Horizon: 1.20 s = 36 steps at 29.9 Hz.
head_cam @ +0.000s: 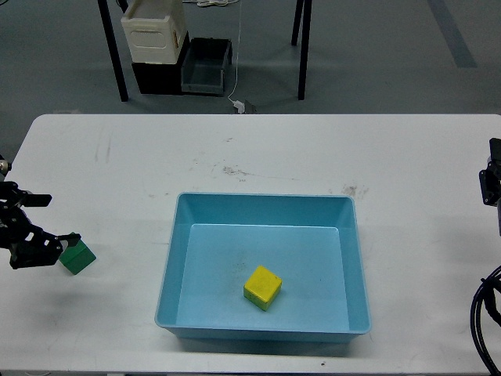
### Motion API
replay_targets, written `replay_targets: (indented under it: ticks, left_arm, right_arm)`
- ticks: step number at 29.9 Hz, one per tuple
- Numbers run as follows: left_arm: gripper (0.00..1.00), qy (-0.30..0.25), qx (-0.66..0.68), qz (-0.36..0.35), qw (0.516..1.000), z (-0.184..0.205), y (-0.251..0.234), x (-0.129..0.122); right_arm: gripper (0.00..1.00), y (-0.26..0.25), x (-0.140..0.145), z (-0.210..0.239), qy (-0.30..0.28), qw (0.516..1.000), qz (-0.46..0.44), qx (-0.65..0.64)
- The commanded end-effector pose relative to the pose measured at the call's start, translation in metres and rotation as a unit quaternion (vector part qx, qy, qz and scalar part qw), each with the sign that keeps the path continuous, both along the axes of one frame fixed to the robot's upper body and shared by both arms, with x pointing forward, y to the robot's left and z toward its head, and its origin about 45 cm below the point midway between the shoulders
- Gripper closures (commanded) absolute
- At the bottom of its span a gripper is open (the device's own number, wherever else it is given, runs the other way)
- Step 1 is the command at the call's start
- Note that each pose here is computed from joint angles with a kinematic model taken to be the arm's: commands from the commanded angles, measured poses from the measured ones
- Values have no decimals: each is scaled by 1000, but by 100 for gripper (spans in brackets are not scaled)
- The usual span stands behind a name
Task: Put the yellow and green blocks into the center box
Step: 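Lower the left gripper onto the green cube and close it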
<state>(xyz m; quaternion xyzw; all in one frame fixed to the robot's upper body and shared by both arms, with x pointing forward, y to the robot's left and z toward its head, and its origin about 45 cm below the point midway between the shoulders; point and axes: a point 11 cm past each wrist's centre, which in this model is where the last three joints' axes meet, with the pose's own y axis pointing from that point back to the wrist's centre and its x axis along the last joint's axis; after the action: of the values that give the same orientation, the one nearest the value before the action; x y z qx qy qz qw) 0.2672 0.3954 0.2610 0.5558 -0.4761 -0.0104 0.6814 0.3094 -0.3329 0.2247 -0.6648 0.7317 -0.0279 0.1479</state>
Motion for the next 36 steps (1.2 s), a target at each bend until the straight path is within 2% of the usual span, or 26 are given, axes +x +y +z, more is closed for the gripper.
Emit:
replay_targets:
  ticks: [1,5,11,19,32,36]
  left_arm:
    - [2,20,2,9,1000,-16,5,-2]
    - [2,48,10,17,999,-33,8,-1]
    - [2,82,25,15,996,-50,1,13]
    - [2,101,47,26,993,-65,6,28]
    - [2,126,59,46,989,-90,17,28]
    - [8,127,55,46,989,-95,14,30]
  right_arm:
    - [2,1,-1,-2,2,1000,0,3]
    - [2,0,-1,-3,3,1000,-2,2]
    - [2,-1,-5,-7,10,1000,-3,2]
    - [2,-2,-7,-9,11,1000,-5,2]
    - [2,-2,-7,-10,14,1000,-6,2]
    - [2,-2,-7,-10,14,1000,-6,2]
